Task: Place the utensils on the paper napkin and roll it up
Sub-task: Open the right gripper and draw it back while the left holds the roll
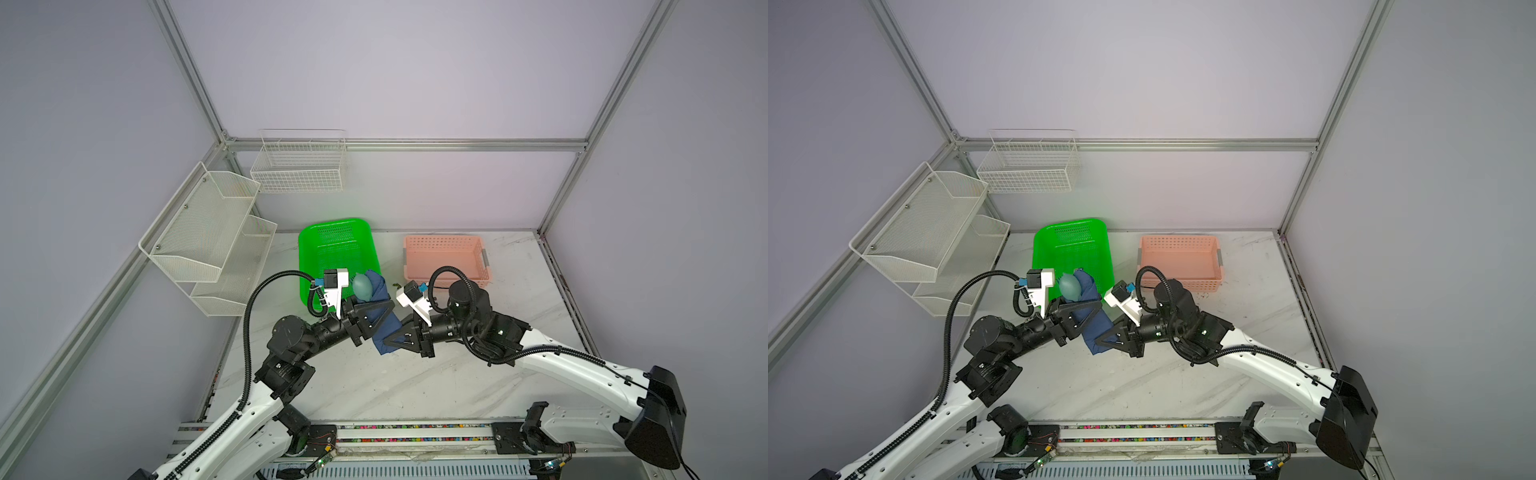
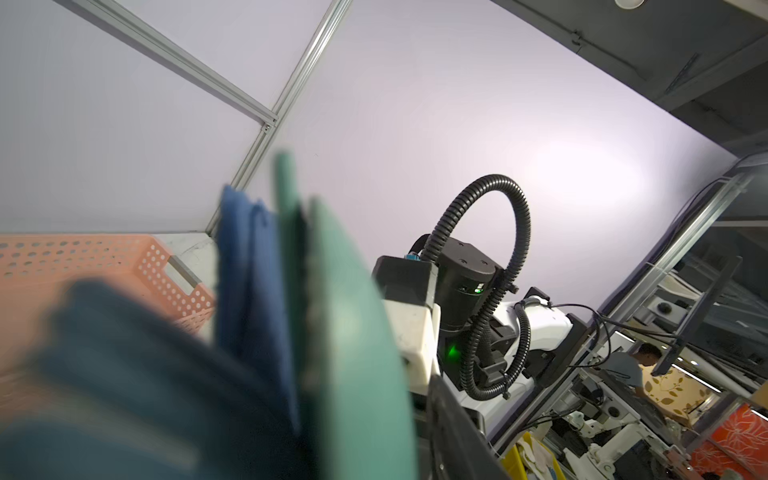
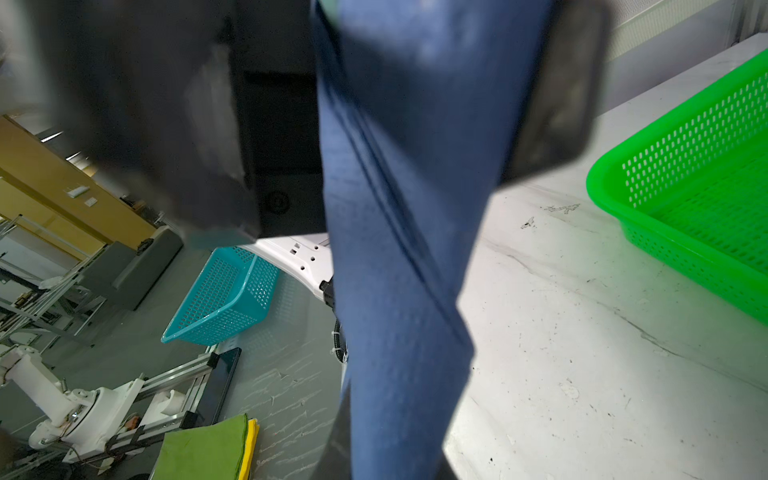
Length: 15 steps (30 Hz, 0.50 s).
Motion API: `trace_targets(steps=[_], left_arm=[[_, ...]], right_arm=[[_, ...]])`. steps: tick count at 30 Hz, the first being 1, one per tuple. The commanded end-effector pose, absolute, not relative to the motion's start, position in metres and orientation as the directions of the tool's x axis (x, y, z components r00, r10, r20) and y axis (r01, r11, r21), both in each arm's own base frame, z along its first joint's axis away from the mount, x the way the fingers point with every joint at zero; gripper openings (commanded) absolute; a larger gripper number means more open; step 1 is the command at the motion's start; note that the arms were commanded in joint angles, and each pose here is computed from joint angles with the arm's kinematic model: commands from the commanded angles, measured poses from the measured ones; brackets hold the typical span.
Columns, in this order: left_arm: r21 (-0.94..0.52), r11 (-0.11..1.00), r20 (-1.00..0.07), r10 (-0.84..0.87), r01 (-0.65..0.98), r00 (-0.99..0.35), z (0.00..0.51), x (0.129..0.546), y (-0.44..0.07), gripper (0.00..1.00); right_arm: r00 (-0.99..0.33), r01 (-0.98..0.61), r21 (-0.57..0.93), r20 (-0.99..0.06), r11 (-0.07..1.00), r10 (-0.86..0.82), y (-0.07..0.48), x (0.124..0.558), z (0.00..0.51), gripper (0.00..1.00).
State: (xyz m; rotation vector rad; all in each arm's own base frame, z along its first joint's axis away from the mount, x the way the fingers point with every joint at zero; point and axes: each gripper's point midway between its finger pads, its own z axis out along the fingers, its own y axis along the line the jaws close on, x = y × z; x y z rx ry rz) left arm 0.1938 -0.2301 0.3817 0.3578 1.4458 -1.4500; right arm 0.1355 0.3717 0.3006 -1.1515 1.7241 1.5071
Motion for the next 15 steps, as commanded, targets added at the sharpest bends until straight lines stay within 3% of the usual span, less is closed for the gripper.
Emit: trace_targets(steps=[1,9,15], left_arm=[[-0.49,0.231,-0.812,-0.471,0.841,-0.344,0.4282,0.1852,-0.2211,0.31],[-0.489,0.244,-0.814,-0.472,0.837,-0.337,0.4264,0.186,-0.2177,0.11],[-0.485,0.252,-0.815,-0.478,0.837,-0.329,0.4255,0.1858,-0.215,0.03]], right_arm=[[-0.438,-0.889,0.458,-0.864,-0.024,-0.249,0.3722,0.133,0.3053,0.0],[-0.43,-0.893,0.449,-0.861,-0.01,-0.27,0.3708,0.1337,0.3006,0.0],[-0.429,-0.895,0.447,-0.862,-0.006,-0.272,0.3692,0.133,0.3009,0.0]])
